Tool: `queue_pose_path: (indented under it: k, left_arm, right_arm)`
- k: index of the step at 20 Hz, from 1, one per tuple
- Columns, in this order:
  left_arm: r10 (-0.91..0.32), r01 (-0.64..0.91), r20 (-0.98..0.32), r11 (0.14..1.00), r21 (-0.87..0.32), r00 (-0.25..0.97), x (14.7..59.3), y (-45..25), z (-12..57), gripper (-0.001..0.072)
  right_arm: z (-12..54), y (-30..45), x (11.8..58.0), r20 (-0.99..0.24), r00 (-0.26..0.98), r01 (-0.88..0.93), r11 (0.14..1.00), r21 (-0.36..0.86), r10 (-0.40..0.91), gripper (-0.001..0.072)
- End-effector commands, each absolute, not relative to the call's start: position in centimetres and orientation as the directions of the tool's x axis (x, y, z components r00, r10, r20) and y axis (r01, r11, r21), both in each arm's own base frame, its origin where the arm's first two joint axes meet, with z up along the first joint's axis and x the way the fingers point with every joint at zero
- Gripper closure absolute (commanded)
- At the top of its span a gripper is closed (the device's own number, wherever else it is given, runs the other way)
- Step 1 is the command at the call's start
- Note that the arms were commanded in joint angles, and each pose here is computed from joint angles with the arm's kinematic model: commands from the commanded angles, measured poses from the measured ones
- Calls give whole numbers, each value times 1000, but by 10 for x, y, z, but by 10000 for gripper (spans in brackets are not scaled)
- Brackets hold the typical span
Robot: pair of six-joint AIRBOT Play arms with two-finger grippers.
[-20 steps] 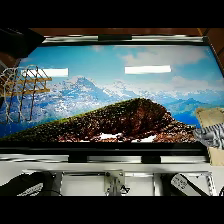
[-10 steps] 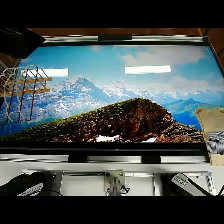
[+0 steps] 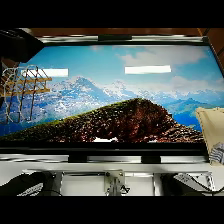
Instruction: Fold the shirts.
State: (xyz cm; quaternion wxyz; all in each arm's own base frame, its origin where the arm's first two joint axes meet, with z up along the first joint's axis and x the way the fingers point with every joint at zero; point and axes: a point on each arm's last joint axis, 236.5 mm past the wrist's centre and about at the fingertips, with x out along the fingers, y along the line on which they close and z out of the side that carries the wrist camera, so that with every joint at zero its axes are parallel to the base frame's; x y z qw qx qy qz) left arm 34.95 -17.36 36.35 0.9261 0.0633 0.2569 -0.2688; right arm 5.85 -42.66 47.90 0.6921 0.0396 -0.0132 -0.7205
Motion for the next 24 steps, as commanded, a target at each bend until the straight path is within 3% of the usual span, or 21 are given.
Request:
queue_pose_path:
  k: [1, 2, 3, 4, 5, 9, 13, 17, 19, 21, 24]
  left_arm:
    - [-461, 525, -532, 851, -35, 711, 347, -172, 358, 375]
    - [-461, 525, -532, 851, -35, 711, 347, -172, 358, 375]
    - [-460, 525, -532, 851, -35, 711, 347, -172, 358, 375]
    - [-460, 525, -532, 851, -35, 711, 347, -172, 358, 374]
    - [-460, 525, -533, 851, -35, 710, 348, -173, 357, 375]
    - [-457, 524, -545, 851, -38, 703, 353, -174, 352, 375]
    - [-451, 523, -571, 851, -45, 686, 363, -178, 339, 375]
    - [-446, 522, -594, 852, -51, 670, 371, -181, 327, 374]
    - [-444, 522, -599, 852, -52, 666, 374, -182, 324, 374]
    - [-443, 521, -605, 852, -54, 662, 376, -183, 321, 374]
    - [-440, 521, -614, 852, -56, 655, 379, -184, 316, 374]
  right_arm:
    - [442, -439, 62, -172, 4, 996, -11, 84, -985, 640]
    - [431, -439, 66, -215, 18, 997, 3, 72, -976, 638]
    - [423, -437, 72, -245, 44, 996, 25, 81, -968, 557]
    - [419, -435, 79, -264, 73, 995, 50, 92, -962, 216]
    - [417, -430, 88, -281, 113, 992, 93, 84, -953, 26]
    - [401, -389, 90, -399, 157, 987, 155, 38, -903, 26]
    - [327, -337, 78, -701, 112, 981, 189, -33, -704, 26]
    - [269, -283, 122, -850, 288, 927, 352, 130, -442, 28]
    - [253, -255, 156, -857, 423, 867, 405, 290, -294, 73]
    - [248, -228, 191, -822, 547, 781, 449, 433, -157, 73]
    - [237, -189, 232, -832, 554, 691, 580, 430, -43, 73]
